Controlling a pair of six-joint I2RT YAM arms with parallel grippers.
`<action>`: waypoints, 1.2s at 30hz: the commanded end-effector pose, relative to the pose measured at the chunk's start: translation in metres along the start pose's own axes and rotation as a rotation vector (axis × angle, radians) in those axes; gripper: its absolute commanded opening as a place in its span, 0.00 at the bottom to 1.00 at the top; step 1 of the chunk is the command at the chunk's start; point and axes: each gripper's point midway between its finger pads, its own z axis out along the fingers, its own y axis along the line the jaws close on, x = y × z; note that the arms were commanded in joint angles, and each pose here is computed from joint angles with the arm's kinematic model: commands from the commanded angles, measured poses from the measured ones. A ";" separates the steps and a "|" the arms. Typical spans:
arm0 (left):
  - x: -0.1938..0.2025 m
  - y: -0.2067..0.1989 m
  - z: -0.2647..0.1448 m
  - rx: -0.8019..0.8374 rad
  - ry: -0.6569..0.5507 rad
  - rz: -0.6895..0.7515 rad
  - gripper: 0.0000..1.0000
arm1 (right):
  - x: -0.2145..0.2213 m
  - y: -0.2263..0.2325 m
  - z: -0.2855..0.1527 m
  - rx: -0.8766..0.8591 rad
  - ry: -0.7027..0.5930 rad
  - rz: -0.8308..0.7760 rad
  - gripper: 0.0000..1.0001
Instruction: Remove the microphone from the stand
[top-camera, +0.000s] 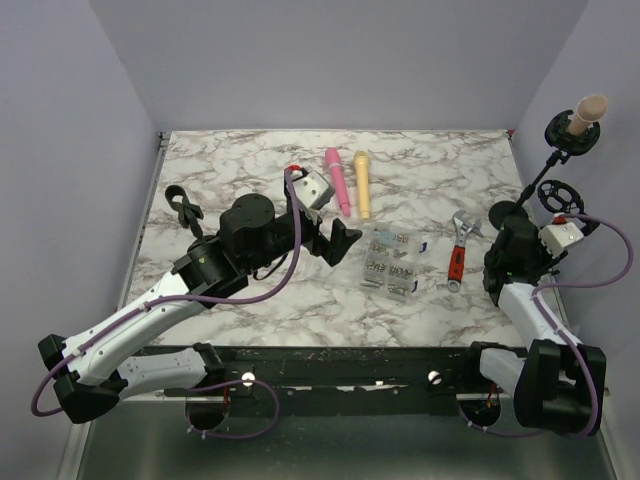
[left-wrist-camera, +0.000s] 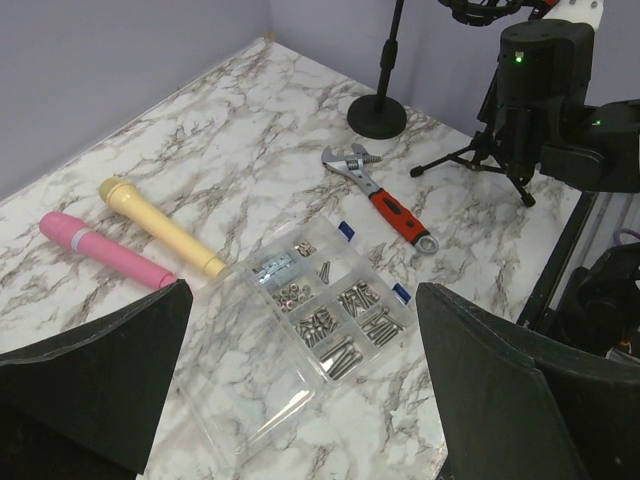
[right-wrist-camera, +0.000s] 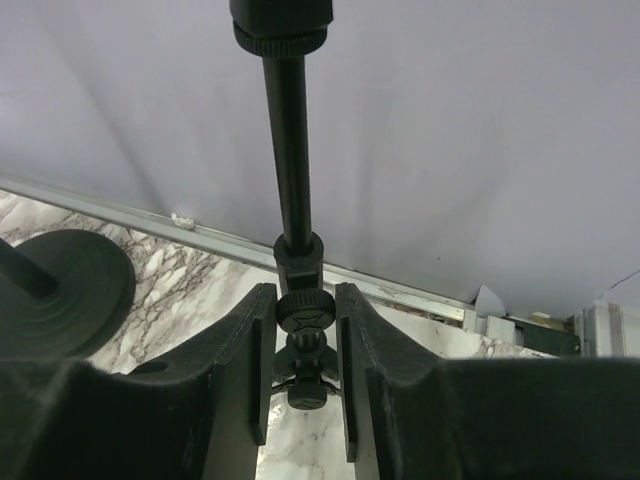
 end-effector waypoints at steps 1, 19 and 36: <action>-0.009 0.002 -0.006 -0.023 -0.016 0.019 0.99 | -0.004 -0.002 0.001 0.016 -0.028 0.022 0.29; -0.008 0.000 -0.006 -0.025 -0.015 0.032 0.99 | -0.036 -0.004 -0.008 -0.031 -0.047 0.072 0.01; -0.007 0.001 -0.004 -0.026 -0.010 0.031 0.99 | -0.078 0.022 -0.030 -0.248 -0.044 0.175 0.01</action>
